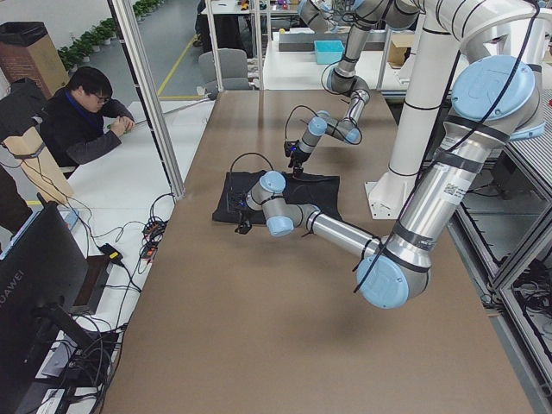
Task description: Fold clothes
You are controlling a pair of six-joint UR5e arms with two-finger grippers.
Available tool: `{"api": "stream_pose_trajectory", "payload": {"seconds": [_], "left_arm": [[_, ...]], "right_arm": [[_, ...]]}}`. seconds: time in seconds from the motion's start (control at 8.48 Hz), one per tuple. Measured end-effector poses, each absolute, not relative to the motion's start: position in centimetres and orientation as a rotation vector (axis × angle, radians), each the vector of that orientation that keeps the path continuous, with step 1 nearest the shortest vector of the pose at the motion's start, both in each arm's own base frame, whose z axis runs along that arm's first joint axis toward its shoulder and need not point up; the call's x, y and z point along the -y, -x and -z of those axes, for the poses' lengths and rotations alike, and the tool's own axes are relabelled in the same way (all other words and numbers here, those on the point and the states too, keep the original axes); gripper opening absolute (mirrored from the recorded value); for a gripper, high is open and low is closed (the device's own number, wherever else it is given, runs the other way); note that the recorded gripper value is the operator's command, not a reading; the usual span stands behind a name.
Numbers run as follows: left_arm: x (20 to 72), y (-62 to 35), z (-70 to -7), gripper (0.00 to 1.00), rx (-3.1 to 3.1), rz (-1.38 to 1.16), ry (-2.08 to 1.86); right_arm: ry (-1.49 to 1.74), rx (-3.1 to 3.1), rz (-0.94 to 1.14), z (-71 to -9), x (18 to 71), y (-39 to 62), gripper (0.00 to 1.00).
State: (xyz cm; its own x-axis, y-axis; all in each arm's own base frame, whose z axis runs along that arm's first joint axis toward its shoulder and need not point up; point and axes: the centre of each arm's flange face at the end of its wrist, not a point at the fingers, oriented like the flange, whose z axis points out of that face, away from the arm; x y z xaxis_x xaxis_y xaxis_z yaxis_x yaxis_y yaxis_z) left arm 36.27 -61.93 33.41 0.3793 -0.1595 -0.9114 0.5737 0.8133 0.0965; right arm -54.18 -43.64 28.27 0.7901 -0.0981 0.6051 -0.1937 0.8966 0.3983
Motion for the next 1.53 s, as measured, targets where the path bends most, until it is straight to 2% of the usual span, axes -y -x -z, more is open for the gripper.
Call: {"api": "stream_pose_trajectory", "payload": {"seconds": [0.83, 1.53], "left_arm": [[61.6, -37.2, -33.3, 0.95, -1.087, 0.480, -0.437], [61.6, -37.4, -33.2, 0.95, -1.088, 0.477, -0.436]], "right_arm": [[-0.510, 0.627, 0.036, -30.5, 44.2, 49.8, 0.94], [-0.484, 0.654, -0.042, -26.8, 46.4, 54.5, 0.94]]}}
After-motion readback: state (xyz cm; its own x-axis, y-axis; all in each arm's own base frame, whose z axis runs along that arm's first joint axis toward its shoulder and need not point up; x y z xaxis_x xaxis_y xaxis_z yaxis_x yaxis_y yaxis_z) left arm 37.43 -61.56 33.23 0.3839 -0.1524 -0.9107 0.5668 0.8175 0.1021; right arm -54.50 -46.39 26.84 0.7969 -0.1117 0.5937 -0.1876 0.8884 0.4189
